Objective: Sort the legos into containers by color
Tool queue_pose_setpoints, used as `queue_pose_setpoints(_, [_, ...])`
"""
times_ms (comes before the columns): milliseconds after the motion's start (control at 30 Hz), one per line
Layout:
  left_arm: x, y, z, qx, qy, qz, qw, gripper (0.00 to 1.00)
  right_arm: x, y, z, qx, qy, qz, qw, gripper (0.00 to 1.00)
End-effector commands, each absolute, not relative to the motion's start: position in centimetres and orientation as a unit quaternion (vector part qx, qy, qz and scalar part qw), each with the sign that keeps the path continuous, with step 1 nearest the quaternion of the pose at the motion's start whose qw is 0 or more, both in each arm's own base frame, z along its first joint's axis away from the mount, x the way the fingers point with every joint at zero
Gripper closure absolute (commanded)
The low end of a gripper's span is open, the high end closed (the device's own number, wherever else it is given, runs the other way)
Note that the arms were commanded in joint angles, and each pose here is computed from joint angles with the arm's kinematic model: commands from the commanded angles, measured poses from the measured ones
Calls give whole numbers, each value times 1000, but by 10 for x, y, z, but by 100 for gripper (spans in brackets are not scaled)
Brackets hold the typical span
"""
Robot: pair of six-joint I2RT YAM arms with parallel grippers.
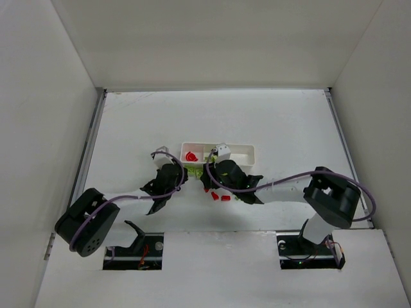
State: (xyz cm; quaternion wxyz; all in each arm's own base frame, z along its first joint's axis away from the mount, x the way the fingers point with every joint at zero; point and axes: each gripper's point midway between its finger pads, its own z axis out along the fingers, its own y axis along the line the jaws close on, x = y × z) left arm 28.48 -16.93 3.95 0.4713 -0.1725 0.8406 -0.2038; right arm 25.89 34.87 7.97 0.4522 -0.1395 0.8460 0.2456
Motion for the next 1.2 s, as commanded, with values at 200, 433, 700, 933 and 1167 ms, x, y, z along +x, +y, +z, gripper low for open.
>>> queue_pose_setpoints(200, [273,-144,44,-195,833,-184,485,87,280,380,84,-111,830,260,481,36])
queue_pose_setpoints(433, [260,-128,49,-202,829,-174,492,87,287,388,70,-115,834,245,480,34])
queue_pose_setpoints(700, [249,-120,71,-205,820,-182,503,87,291,393,56,-103,836,210,496,60])
queue_pose_setpoints(933, [247,-116,121,-205,795,-202,534,87,268,390,102,-109,815,254,508,71])
queue_pose_setpoints(1167, [264,-151,174,-178,771,-248,559,87,255,351,148,-92,798,271,530,70])
